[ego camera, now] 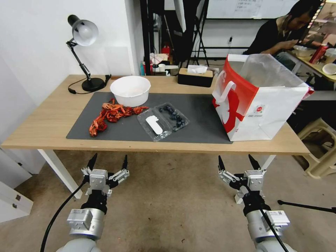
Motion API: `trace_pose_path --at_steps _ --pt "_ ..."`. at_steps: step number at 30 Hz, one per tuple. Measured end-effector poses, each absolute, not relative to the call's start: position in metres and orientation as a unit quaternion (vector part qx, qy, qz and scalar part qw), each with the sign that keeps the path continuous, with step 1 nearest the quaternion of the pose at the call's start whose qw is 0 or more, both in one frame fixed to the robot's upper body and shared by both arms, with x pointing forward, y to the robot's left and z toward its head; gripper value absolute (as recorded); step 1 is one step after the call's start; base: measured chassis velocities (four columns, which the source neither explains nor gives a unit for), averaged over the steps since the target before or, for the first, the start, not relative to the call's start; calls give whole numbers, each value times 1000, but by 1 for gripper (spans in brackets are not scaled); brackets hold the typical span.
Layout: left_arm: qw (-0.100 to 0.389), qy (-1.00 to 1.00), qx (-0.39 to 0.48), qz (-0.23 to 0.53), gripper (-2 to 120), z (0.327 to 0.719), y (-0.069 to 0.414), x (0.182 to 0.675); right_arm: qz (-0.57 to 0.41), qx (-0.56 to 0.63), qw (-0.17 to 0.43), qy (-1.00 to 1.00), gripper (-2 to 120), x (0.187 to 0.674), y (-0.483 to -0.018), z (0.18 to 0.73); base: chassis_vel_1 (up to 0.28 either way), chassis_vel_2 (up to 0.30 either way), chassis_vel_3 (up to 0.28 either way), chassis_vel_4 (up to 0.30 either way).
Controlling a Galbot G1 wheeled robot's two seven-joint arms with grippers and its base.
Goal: Close the takeout container lid, then place the container into the takeout bag.
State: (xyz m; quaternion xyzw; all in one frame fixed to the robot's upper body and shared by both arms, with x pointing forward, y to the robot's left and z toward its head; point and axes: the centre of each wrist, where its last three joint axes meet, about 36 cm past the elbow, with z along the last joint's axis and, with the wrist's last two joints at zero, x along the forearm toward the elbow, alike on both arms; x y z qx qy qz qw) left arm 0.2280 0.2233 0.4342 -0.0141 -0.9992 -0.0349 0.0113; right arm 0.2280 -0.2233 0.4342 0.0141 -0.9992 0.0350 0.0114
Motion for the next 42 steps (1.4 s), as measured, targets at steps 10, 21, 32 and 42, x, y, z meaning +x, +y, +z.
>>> trace_pose_path --at_steps 10,21,32,42 --pt "11 -999 -14 -35 100 434 223 228 35 14 11 -999 100 228 -223 434 0 0 0 0" --pt "11 -999 -14 -35 100 434 223 228 35 14 11 -999 100 228 -223 434 0 0 0 0" --pt "27 -999 -9 37 100 458 214 238 21 2 26 -999 100 240 -231 450 0 0 0 0" --pt "9 -992 -21 124 100 479 207 245 -11 -15 60 -998 100 264 -247 492 0 0 0 0"
